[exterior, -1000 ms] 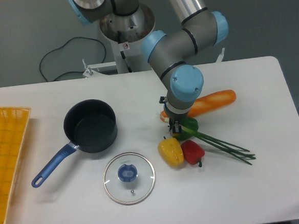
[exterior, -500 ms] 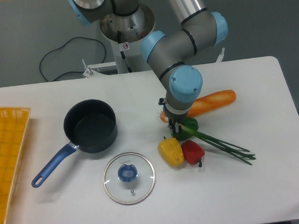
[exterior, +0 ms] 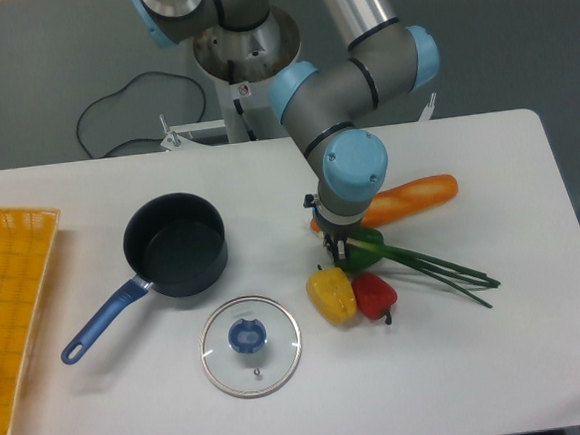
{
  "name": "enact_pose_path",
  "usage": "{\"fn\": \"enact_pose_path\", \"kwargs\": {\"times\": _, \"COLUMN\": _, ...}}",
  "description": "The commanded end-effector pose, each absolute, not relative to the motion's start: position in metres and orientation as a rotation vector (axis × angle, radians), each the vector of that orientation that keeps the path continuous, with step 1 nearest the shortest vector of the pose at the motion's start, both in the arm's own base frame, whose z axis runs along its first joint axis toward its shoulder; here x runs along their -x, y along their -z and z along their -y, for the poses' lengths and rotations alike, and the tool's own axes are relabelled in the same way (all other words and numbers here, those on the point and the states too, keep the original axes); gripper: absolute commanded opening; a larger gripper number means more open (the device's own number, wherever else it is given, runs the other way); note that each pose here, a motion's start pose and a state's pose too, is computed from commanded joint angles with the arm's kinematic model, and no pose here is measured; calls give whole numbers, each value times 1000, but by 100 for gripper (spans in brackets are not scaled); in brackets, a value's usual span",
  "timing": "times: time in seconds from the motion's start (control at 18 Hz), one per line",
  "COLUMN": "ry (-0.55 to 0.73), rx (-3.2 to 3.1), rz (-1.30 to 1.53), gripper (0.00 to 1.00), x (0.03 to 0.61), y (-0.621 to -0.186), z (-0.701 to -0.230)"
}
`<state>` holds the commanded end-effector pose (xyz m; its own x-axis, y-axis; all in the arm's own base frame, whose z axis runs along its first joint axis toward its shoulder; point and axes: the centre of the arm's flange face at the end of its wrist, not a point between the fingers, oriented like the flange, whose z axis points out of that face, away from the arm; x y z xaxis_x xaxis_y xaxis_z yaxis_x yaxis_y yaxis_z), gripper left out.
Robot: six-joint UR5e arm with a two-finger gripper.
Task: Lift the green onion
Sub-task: 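Lift the grasped green onions up off the peppers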
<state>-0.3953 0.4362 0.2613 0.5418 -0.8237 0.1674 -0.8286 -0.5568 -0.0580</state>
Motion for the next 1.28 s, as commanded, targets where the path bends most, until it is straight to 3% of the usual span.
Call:
{"fn": "enact_pose_path", "kwargs": {"times": 0.67, "ry": -152, "rx": -2801, "rz": 1332, "gripper": 20, "x": 415, "y": -324, "z": -457}}
{"fn": "enact_pose_path", "kwargs": {"times": 0.94, "ry": -207, "rx": -2797, "rz": 1253, "gripper": 19, "x": 421, "y": -354, "z": -446}}
{"fn": "enact_pose_path", "kwargs": {"times": 1.28, "ry": -184, "rx": -2880, "rz": 1115, "gripper": 17, "x": 404, "y": -371, "z": -454}}
